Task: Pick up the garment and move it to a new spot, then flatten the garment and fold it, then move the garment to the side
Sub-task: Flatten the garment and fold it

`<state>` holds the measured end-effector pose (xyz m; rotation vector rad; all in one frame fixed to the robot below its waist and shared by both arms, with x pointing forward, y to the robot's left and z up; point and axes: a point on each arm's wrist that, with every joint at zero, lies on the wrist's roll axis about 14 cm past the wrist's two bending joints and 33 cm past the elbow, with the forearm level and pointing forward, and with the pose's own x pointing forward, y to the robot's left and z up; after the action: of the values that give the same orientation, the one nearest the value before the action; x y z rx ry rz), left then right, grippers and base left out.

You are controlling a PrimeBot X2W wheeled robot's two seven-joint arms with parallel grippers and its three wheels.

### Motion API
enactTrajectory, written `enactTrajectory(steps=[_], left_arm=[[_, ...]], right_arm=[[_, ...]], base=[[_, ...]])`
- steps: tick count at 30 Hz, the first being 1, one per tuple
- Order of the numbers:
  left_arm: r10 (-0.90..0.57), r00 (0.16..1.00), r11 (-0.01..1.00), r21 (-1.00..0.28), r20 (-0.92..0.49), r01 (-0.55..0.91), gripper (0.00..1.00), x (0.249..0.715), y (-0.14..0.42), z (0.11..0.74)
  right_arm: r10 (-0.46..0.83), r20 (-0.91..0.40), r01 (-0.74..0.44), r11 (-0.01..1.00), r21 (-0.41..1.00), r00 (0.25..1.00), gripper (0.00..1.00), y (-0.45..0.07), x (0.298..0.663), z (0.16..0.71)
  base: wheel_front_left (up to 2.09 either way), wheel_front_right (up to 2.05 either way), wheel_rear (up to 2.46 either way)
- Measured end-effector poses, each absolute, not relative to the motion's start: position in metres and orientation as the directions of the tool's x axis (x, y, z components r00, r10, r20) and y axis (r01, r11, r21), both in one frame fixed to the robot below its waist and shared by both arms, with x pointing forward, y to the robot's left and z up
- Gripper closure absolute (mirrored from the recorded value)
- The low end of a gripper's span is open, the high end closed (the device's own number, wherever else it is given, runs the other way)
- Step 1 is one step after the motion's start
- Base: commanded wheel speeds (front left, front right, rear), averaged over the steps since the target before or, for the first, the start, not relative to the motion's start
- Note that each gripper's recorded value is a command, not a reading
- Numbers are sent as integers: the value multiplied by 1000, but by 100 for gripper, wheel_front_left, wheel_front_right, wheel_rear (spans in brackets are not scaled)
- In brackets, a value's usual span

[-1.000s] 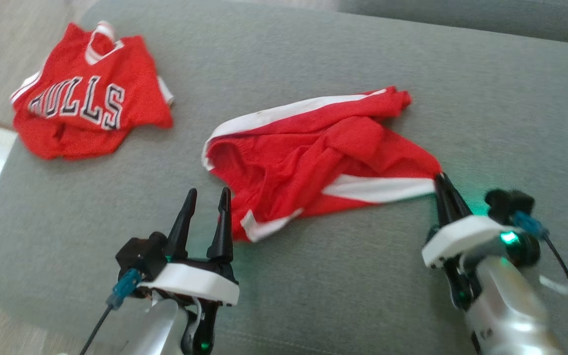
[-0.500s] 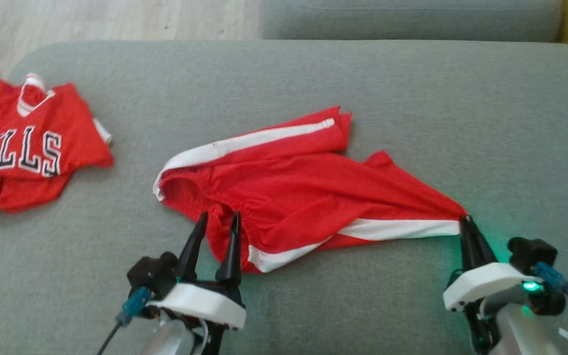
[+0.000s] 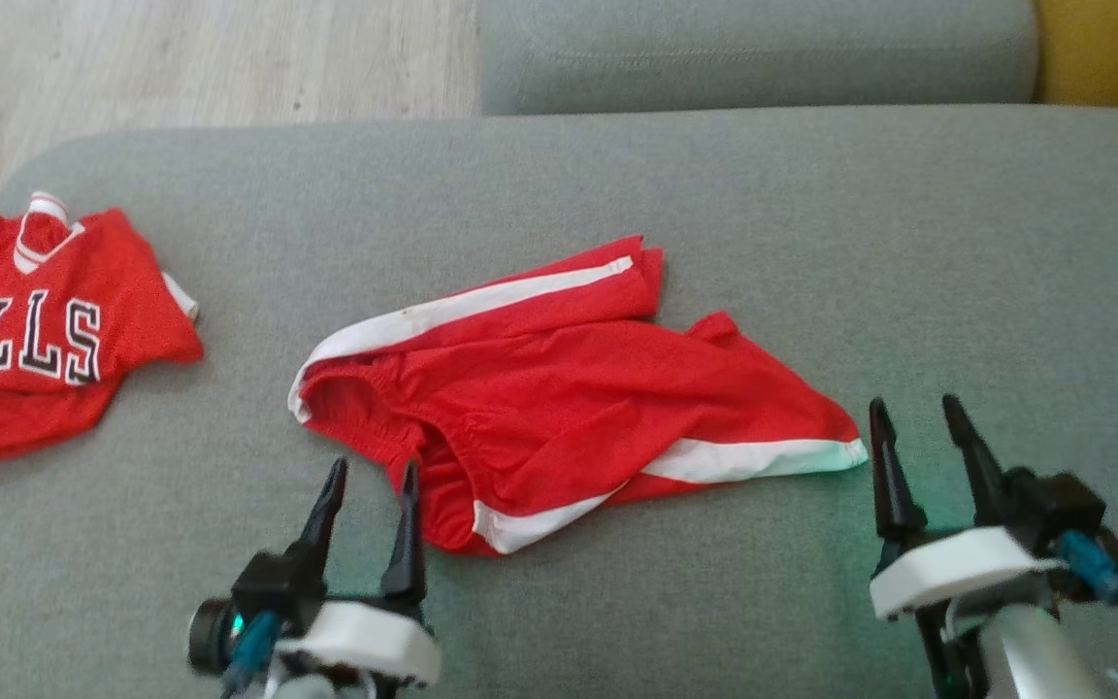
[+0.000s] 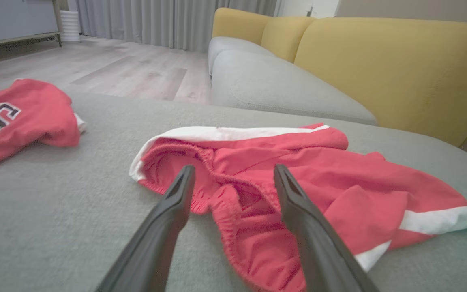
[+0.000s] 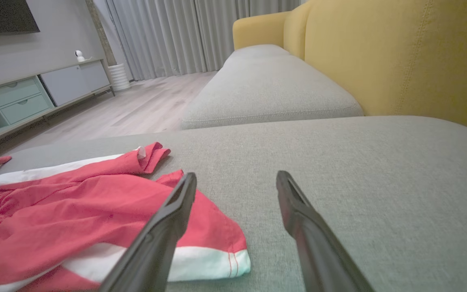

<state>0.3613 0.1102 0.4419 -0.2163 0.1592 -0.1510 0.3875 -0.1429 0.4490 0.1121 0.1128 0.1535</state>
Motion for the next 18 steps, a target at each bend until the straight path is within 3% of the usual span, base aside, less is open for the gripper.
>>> enactTrajectory(steps=[8,18], left_arm=[[-70,984,984,-174,-164,41,0,341,139,433],[-67,987,986,-164,-146,43,0,343,144,439]], right_arm=[[156,-110,-142,983,119,982,0,-145,366,448],[159,-122,-143,981,134,980,0,-143,358,444]], base=[[0,0,0],[0,0,0]])
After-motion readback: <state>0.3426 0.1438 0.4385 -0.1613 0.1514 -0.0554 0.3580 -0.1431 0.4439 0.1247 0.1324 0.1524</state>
